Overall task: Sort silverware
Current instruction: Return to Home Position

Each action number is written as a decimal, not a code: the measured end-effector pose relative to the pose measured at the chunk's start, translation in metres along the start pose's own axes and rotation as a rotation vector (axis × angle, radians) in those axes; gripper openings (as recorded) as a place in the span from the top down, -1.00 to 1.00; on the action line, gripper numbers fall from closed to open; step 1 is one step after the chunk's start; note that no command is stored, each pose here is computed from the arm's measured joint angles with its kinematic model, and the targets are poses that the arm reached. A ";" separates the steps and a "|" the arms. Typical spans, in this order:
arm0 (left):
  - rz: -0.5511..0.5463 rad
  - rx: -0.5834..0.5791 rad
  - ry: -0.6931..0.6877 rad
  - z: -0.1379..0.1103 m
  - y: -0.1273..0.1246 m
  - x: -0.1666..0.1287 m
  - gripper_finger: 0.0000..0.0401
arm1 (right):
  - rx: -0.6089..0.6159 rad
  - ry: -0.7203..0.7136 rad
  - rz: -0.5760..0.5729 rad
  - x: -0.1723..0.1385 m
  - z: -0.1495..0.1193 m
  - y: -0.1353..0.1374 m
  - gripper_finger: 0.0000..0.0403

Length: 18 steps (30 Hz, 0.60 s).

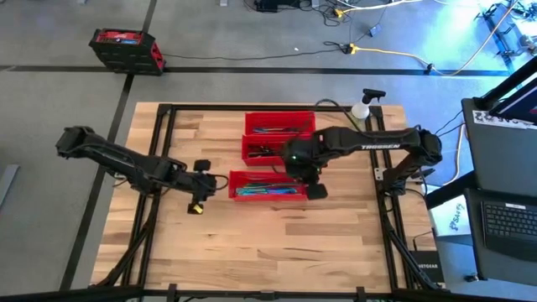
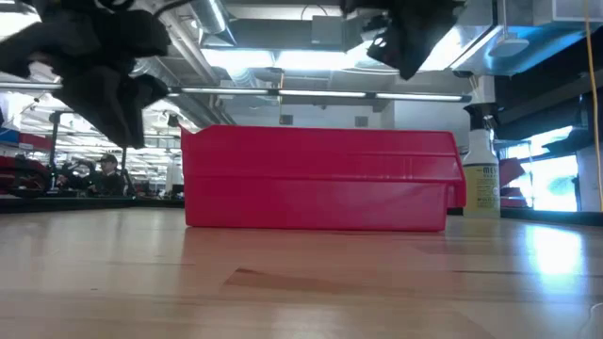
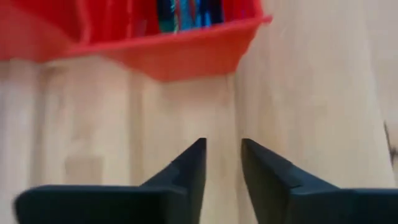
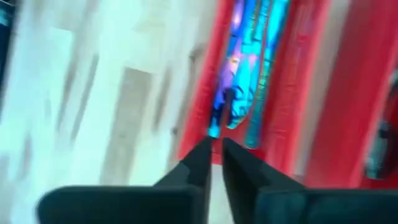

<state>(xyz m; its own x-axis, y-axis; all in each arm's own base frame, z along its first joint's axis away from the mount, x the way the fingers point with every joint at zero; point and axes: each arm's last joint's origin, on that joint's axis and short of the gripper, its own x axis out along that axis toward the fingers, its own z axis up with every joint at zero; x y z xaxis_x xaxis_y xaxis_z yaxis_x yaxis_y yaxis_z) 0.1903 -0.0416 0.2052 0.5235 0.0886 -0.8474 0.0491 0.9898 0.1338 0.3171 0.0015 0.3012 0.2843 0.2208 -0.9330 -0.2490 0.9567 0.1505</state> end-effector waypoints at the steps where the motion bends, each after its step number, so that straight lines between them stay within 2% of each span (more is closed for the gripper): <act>1: -0.004 0.004 -0.009 0.001 -0.002 0.005 0.66 | 0.010 -0.003 0.004 0.001 -0.003 0.002 0.97; 7: 0.053 0.072 0.023 0.003 -0.002 0.024 0.97 | 0.077 0.075 -0.005 0.018 -0.031 0.009 0.92; 13: 0.021 0.104 0.049 0.004 0.004 0.031 0.99 | 0.175 0.092 0.016 0.042 -0.075 0.012 0.99; 18: 0.017 0.088 -0.096 0.019 0.011 0.034 1.00 | 0.235 0.005 -0.053 0.048 -0.107 0.015 1.00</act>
<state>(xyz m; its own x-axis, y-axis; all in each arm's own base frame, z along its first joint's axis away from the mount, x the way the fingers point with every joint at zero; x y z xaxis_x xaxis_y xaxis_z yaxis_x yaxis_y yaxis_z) 0.2251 -0.0300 0.1875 0.6035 0.0906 -0.7922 0.1116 0.9741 0.1964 0.2278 0.0064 0.2241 0.2864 0.1692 -0.9431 -0.0119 0.9848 0.1731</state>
